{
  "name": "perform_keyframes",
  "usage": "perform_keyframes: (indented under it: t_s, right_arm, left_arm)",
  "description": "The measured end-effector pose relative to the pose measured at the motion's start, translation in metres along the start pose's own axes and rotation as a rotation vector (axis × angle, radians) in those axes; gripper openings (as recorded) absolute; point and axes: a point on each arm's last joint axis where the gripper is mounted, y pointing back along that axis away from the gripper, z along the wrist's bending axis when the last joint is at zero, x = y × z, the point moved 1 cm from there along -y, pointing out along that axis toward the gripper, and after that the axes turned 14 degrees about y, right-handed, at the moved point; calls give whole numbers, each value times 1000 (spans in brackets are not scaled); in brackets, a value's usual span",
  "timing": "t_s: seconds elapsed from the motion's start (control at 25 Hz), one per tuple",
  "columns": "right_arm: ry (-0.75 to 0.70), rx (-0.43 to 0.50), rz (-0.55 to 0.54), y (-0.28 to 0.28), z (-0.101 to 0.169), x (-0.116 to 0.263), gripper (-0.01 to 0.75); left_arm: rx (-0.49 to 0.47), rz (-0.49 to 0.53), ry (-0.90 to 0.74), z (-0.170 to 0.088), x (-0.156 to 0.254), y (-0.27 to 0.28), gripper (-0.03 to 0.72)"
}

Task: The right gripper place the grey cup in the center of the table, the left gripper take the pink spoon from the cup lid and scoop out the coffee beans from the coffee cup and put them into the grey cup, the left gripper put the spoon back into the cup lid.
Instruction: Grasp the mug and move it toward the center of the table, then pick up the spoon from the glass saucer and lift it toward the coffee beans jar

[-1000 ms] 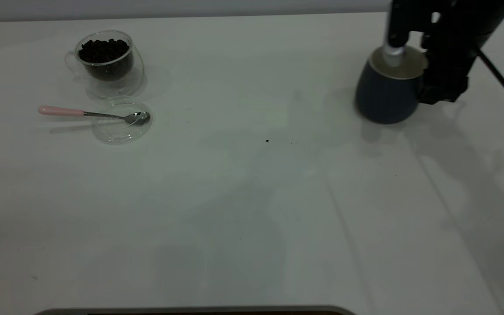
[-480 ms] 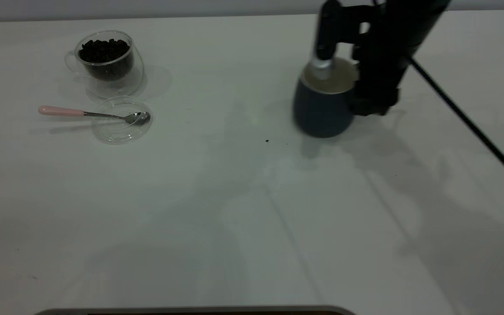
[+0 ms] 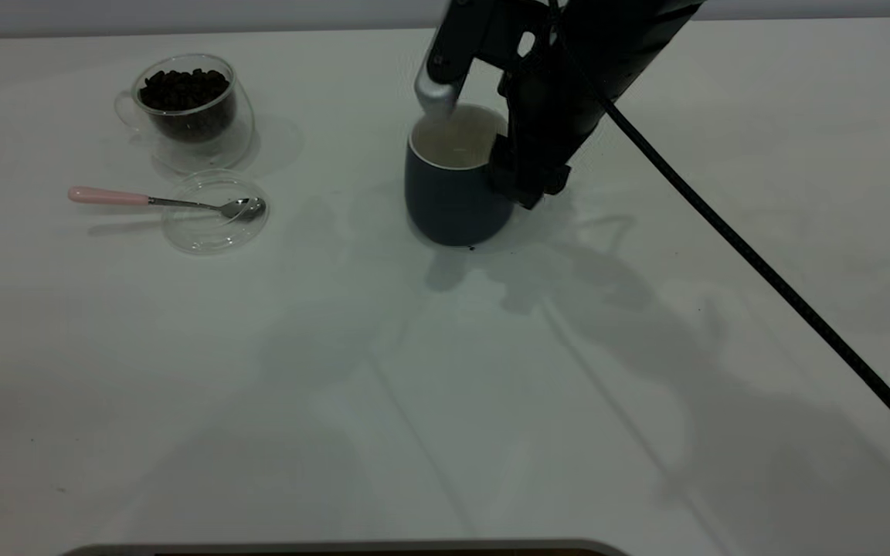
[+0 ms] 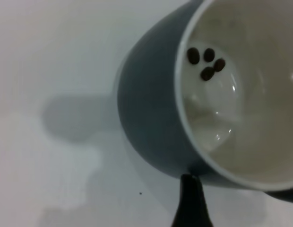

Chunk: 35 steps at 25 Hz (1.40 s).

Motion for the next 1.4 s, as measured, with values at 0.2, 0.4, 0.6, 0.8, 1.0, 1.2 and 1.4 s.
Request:
perform_keyframes:
  t_s: [0.2, 0.4, 0.6, 0.8, 1.0, 1.2, 1.4]
  right_arm:
    - [-106, -46, -7, 57, -21, -20, 591]
    - [-215, -137, 4, 150, -35, -37, 591]
    - [-345, -159, 69, 237, -37, -36, 591]
    - [-416, -196, 199, 291, -26, -22, 591]
    - [-457, -202, 228, 321, -17, -15, 591]
    - [-462, -180, 205, 347, 2, -1, 591]
    - [-467, -150, 171, 379, 33, 21, 591]
  left_arm:
    - [0, 0, -2, 0, 0, 0, 484]
    - [0, 0, -2, 0, 0, 0, 484]
    - [0, 0, -2, 0, 0, 0, 484]
    - [0, 0, -2, 0, 0, 0, 484]
    - [0, 0, -2, 0, 0, 0, 484]
    - [0, 0, -2, 0, 0, 0, 484]
    - [0, 0, 0, 0, 0, 0, 484]
